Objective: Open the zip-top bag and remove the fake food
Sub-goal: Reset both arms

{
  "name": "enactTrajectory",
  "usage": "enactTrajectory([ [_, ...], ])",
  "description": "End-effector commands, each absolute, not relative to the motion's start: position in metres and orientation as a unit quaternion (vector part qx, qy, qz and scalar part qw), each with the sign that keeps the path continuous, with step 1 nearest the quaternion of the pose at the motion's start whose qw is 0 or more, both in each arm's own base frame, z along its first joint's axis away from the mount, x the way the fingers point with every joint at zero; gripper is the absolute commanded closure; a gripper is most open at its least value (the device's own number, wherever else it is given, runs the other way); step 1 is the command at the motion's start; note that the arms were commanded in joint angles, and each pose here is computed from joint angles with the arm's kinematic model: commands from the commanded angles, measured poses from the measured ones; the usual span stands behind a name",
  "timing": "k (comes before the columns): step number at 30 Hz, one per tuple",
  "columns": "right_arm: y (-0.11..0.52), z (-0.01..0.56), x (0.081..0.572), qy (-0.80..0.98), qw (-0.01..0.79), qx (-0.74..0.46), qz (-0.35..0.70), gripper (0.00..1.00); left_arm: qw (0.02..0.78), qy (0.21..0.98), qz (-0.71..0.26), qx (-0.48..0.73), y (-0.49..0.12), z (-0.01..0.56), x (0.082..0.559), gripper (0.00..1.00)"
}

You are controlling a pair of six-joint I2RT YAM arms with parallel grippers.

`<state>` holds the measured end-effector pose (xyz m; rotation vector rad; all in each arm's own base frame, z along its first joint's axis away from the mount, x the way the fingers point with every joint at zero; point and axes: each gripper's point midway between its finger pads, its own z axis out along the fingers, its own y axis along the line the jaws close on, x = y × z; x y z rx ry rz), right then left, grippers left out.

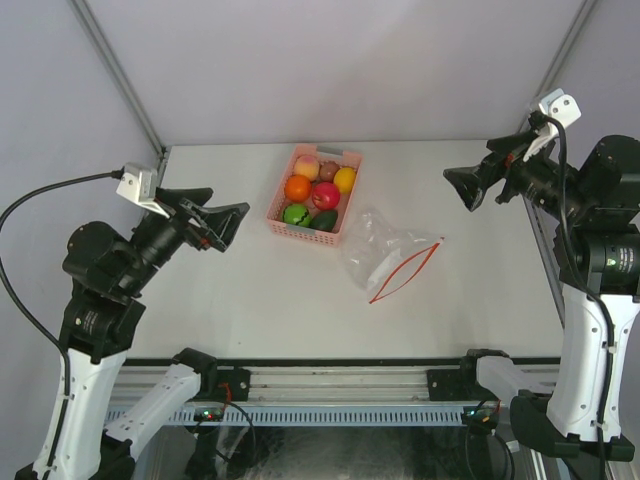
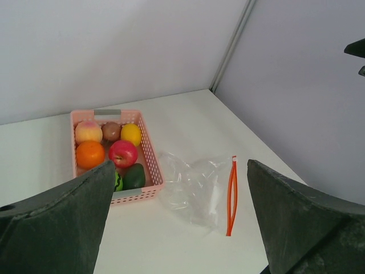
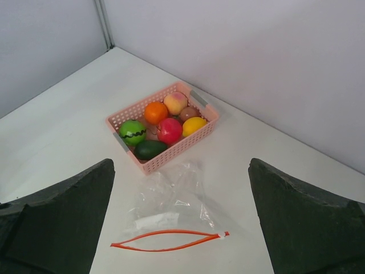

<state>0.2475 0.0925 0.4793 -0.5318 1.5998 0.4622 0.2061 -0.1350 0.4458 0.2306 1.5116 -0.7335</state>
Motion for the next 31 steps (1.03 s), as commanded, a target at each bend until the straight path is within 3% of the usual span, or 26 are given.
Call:
enactTrajectory([
  [1,0.09,0.484,0.2467,0.695,0.652,-0.233,0.194,0.0,0.668,0.661,-0.322,0.115,-0.1369,0.4468,0.2086,0.0],
  [31,0.0827,0.4788,0.2504,0.704,0.653,-0.212,0.181,0.0,0.672,0.664,-0.31,0.11,-0.1324,0.4428,0.2096,0.0],
])
